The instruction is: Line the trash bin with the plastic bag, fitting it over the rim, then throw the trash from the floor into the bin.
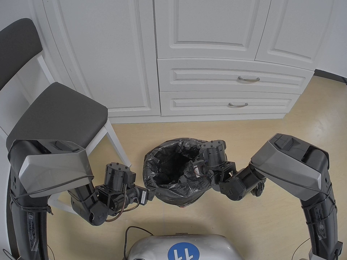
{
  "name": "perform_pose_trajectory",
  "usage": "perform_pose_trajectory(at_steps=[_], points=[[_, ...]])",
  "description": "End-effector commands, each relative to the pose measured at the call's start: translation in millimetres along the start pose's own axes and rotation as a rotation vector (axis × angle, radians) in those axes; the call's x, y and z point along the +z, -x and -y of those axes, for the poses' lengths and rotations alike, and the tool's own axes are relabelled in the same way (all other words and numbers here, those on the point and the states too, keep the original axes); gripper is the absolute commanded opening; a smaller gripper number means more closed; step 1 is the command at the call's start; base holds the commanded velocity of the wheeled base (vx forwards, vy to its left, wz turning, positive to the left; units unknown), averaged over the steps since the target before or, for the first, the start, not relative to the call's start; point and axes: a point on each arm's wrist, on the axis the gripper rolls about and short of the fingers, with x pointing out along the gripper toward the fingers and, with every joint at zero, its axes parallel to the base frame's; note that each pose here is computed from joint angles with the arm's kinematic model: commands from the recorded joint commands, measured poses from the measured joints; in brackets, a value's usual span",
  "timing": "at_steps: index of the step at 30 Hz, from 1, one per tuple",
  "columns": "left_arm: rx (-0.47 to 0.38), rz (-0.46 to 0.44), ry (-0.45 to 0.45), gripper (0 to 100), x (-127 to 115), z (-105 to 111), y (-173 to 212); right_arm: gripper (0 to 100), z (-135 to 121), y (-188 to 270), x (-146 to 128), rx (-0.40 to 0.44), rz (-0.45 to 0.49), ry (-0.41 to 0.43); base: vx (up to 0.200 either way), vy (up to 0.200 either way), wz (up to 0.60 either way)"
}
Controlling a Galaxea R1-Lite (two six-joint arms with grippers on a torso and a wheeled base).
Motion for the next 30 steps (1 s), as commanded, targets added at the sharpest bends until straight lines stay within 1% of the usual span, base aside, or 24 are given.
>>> perform_pose_trajectory(at_steps=[1,3,5,9,11,13,15,20,21,24,27,30], points=[[-0.003,-0.014,-0.002,100,-4,2,-1,100,21,10,-4,-0.049,-0.038,0.059,0.0,0.0,0.0],[-0.003,-0.014,-0.004,100,-4,2,0,100,29,17,-1,-0.057,-0.041,0.078,0.0,0.0,0.0],[0.0,-0.018,-0.004,100,-6,1,1,100,46,31,3,-0.072,-0.056,0.113,0.0,0.0,0.0],[0.001,-0.018,-0.005,100,-6,2,2,100,66,46,-3,-0.079,-0.099,0.2,0.0,0.0,0.0],[0.0,-0.017,-0.006,100,-5,2,2,100,67,49,-7,-0.077,-0.117,0.225,0.0,0.0,0.0],[0.0,-0.017,-0.006,100,-5,2,2,100,67,49,-7,-0.077,-0.117,0.225,0.0,0.0,0.0],[0.0,-0.009,-0.006,100,-6,2,1,100,65,51,-16,-0.064,-0.144,0.26,0.0,0.0,0.0],[0.0,-0.008,-0.005,100,-8,2,0,100,58,49,-9,-0.05,-0.078,0.228,0.0,0.0,0.0],[0.0,-0.005,-0.005,100,-8,2,0,100,59,50,-2,-0.05,-0.023,0.203,0.0,0.0,0.0],[0.001,-0.004,-0.005,100,-8,2,0,100,62,55,8,-0.047,0.026,0.176,0.0,0.0,0.0],[0.001,-0.004,-0.005,100,-8,2,0,100,67,56,13,-0.054,0.032,0.16,0.0,0.0,0.0],[0.003,-0.004,-0.004,100,-8,1,0,100,81,50,11,-0.085,0.013,0.156,0.0,0.0,0.0]])
